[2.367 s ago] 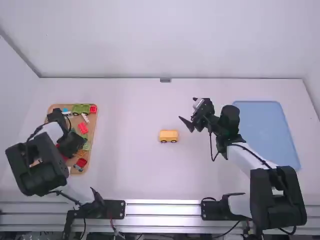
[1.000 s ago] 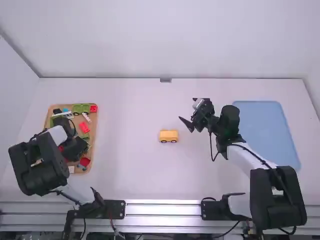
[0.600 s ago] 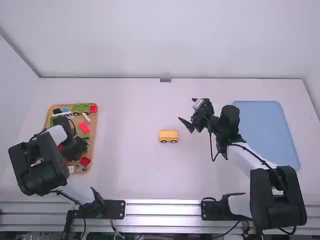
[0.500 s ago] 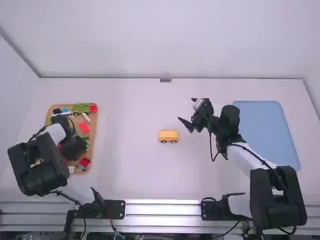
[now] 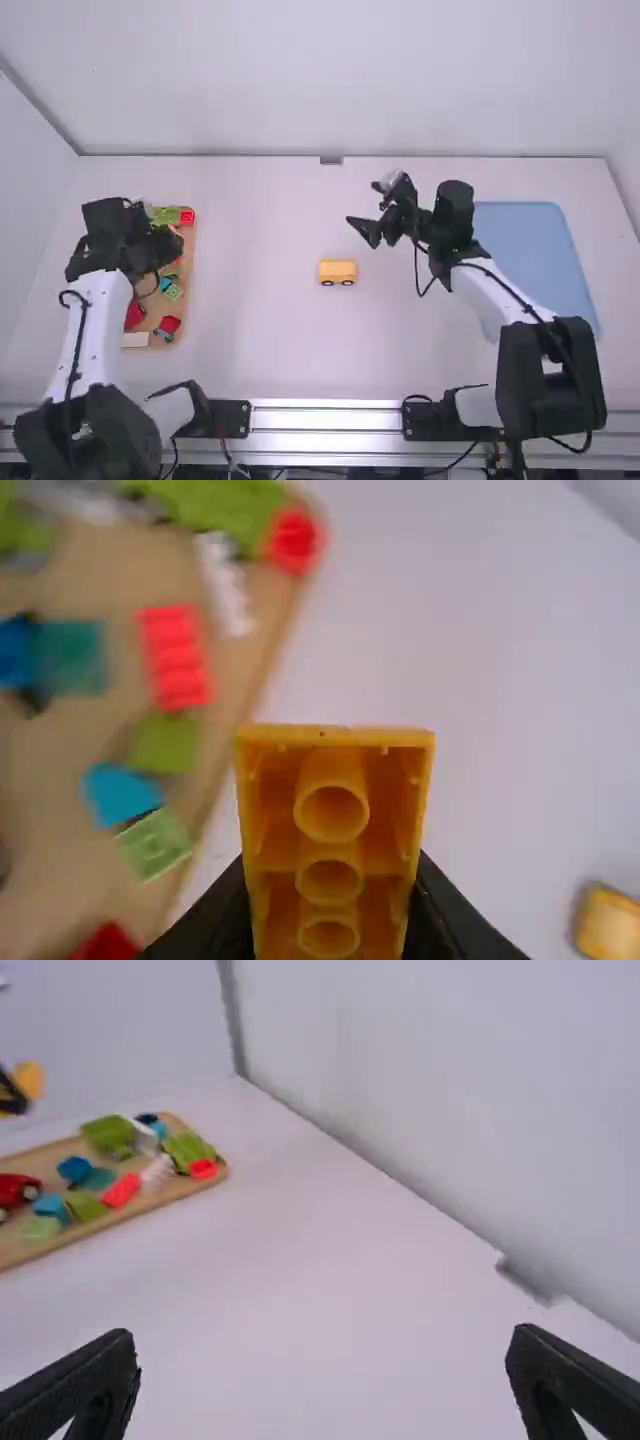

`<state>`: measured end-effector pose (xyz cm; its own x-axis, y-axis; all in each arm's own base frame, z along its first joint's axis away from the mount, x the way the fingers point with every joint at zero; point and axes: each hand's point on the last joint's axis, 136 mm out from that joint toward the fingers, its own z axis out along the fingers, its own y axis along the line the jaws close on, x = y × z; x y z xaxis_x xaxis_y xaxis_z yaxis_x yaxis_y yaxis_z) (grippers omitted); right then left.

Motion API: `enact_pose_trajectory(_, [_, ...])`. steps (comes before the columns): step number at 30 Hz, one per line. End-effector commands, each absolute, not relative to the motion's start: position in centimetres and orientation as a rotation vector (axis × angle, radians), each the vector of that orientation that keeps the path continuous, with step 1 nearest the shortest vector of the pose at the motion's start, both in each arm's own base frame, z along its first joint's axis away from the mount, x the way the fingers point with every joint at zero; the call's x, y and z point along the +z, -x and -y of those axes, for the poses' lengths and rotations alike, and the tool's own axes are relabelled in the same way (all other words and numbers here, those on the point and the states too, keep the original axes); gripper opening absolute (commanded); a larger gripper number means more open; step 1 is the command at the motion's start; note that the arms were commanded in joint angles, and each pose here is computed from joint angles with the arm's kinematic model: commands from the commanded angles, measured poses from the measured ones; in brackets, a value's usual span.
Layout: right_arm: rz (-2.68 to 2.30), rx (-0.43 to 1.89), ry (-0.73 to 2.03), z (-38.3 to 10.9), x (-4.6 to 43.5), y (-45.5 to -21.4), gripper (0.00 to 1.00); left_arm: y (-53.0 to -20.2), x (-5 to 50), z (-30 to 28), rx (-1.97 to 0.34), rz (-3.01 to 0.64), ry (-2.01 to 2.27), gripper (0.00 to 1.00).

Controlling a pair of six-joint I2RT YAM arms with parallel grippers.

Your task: Assemble lego blocks to make yellow taxi

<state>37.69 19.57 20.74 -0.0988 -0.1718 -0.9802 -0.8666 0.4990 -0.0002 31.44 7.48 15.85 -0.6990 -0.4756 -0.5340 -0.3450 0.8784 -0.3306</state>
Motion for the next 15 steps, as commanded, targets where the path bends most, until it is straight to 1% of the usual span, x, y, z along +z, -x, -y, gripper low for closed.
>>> enact_pose_trajectory(1, [-1.472, 0.935, 1.05, -22.1, 21.6, -36.0, 0.98, -32.8, 18.3, -1.4, -0.496, -2.369, 0.197, 0.27])
enact_pose_trajectory(4, [-1.415, 1.054, 1.094, -23.8, 22.2, -35.6, 0.98, -33.5, 19.1, 3.1, -0.635, -2.314, -0.03, 0.26])
enact_pose_trajectory(5, [-1.435, 1.12, 1.074, -24.4, 22.3, -36.0, 0.98, -34.0, 19.3, 5.4, -0.713, -2.271, -0.14, 0.24])
enact_pose_trajectory(8, [-1.45, 1.21, 1.067, -25.1, 22.4, -36.6, 0.98, -34.2, 19.4, 8.7, -0.83, -2.188, -0.336, 0.22])
enact_pose_trajectory(10, [-1.427, 1.297, 1.108, -25.9, 22.5, -36.5, 0.98, -34.2, 19.5, 11.2, -0.924, -2.11, -0.47, 0.2])
enact_pose_trajectory(15, [-1.298, 1.519, 1.27, -26.7, 23.1, -35.1, 0.98, -35.2, 18.9, 15.0, -1.069, -1.961, -0.656, 0.18])
